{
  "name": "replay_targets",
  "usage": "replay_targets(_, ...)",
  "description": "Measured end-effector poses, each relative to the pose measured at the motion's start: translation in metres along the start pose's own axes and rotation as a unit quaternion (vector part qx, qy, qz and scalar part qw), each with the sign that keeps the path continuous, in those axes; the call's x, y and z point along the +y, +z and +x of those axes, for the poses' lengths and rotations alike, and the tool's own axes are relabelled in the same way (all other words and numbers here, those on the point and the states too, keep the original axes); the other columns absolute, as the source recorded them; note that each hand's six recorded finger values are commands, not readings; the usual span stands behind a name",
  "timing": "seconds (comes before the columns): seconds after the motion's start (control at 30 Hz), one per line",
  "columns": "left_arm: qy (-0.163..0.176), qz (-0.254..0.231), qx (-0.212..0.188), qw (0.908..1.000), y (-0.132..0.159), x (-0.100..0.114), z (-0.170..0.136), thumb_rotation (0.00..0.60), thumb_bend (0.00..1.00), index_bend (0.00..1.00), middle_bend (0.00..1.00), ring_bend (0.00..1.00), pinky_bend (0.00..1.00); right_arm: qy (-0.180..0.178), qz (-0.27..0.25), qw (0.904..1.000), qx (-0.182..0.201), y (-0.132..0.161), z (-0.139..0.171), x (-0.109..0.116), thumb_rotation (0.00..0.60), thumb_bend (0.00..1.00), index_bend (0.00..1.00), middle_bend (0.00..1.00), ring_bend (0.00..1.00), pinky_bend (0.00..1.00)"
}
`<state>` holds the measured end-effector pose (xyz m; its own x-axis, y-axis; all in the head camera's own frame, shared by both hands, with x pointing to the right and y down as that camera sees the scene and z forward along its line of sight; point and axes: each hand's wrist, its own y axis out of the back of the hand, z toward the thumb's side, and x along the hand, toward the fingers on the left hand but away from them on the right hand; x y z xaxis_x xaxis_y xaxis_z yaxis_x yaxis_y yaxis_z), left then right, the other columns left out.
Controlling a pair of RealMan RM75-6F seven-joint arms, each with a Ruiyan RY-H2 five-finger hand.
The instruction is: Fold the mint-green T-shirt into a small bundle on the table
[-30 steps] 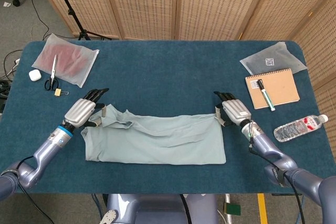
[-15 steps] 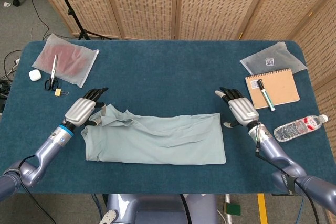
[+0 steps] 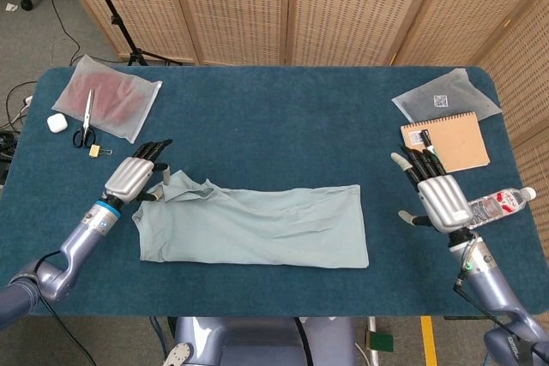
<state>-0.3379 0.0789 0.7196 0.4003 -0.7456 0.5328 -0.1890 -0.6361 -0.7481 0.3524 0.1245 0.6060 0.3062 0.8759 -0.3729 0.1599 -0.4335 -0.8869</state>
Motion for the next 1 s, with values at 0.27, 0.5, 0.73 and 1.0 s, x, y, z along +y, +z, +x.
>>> replay_targets(0.27, 0.001, 0.019, 0.054, 0.9984, -0.016, -0.001, 0.000, 0.600, 0.51, 0.51, 0.00, 0.00, 0.00, -0.015, -0.005, 0.9999, -0.007, -0.010, 0.030, 0.002, 0.600, 0.00, 0.00, 0.00, 0.00, 0.04)
replay_targets(0.5, -0.042, 0.004, 0.090, 0.9950, -0.022, -0.012, -0.003, 0.600, 0.00, 0.00, 0.00, 0.00, 0.00, -0.020, -0.001, 0.9998, -0.004, -0.011, 0.031, 0.003, 0.600, 0.00, 0.00, 0.00, 0.00, 0.04)
replay_targets(0.73, -0.014, -0.017, 0.080, 0.9966, -0.018, -0.004, -0.004, 0.600, 0.00, 0.00, 0.00, 0.00, 0.00, -0.021, 0.001, 0.9998, -0.001, -0.009, 0.032, 0.003, 0.600, 0.00, 0.00, 0.00, 0.00, 0.04)
replay_targets(1.0, 0.020, -0.026, 0.057, 0.9979, -0.016, 0.012, -0.012, 0.600, 0.00, 0.00, 0.00, 0.00, 0.00, -0.025, 0.000, 0.9997, -0.002, -0.009, 0.034, 0.005, 0.600, 0.00, 0.00, 0.00, 0.00, 0.04)
